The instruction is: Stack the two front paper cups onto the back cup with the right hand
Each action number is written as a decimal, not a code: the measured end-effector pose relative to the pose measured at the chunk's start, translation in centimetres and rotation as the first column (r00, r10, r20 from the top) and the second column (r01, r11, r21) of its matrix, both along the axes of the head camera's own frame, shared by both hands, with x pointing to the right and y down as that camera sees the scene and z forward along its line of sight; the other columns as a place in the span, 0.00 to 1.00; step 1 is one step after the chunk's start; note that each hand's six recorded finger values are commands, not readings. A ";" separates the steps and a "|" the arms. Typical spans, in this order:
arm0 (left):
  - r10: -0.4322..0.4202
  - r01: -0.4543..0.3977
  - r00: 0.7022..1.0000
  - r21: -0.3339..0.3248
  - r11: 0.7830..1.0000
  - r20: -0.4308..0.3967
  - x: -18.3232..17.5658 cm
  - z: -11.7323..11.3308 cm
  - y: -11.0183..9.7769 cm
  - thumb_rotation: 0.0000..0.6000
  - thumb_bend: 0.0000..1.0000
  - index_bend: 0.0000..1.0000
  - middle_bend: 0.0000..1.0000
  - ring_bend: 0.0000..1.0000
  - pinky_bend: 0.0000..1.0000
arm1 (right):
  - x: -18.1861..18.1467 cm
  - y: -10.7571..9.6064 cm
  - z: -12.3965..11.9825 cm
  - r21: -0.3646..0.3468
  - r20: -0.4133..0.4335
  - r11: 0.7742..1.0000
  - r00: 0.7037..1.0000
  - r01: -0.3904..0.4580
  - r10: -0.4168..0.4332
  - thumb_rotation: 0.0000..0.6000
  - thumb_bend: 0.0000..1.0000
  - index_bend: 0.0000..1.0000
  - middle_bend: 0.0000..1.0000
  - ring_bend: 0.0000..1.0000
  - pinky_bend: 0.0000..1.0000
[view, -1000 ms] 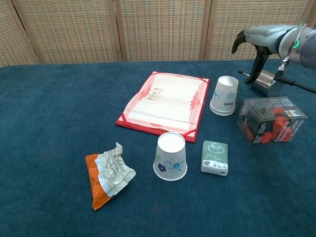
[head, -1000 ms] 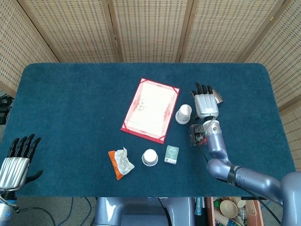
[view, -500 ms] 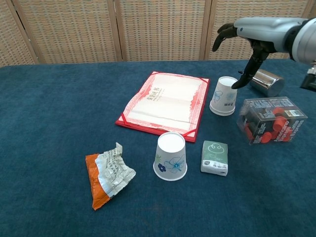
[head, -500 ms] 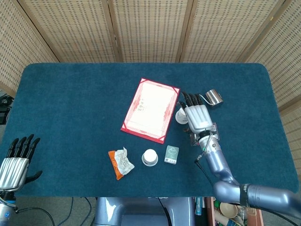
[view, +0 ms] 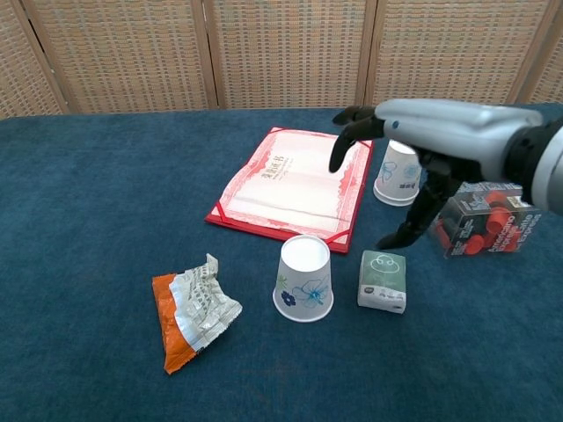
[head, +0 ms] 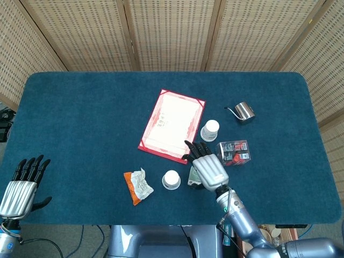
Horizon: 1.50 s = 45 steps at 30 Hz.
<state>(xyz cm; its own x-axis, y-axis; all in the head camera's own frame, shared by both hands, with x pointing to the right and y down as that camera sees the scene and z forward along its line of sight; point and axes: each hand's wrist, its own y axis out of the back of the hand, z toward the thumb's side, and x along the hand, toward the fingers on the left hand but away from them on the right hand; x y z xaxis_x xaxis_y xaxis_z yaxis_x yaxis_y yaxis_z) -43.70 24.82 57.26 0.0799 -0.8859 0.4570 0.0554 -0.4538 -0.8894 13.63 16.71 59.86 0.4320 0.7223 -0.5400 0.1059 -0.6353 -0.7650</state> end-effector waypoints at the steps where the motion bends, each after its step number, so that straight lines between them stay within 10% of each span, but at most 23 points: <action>1: 0.000 0.000 1.000 0.001 1.000 -0.002 0.0 0.0 0.0 1.00 0.16 0.00 0.00 0.00 0.00 | -0.5 0.4 0.2 -0.009 0.005 1.000 1.000 0.006 -0.006 1.00 0.11 0.31 0.00 0.00 0.00; 29: 0.014 -0.014 1.000 0.001 1.000 -0.011 0.4 0.1 0.1 1.00 0.16 0.00 0.00 0.00 0.00 | -4.1 1.8 5.7 -0.086 -0.044 0.996 0.999 0.017 -0.021 1.00 0.11 0.31 0.00 0.00 0.00; 45: 0.011 -0.011 1.000 0.006 1.000 -0.017 0.3 -0.1 0.1 1.00 0.16 0.00 0.00 0.00 0.00 | -5.1 2.0 7.5 -0.095 -0.047 0.995 0.999 0.010 -0.014 1.00 0.11 0.48 0.02 0.00 0.00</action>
<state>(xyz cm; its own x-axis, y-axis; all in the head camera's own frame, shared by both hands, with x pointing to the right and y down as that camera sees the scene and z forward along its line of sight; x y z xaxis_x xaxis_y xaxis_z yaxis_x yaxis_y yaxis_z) -43.38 24.89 57.15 0.0977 -0.8877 0.4499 0.0448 -0.4477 -0.8931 8.55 18.68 67.31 0.4126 0.6622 -0.6255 0.0630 -0.7058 -0.7056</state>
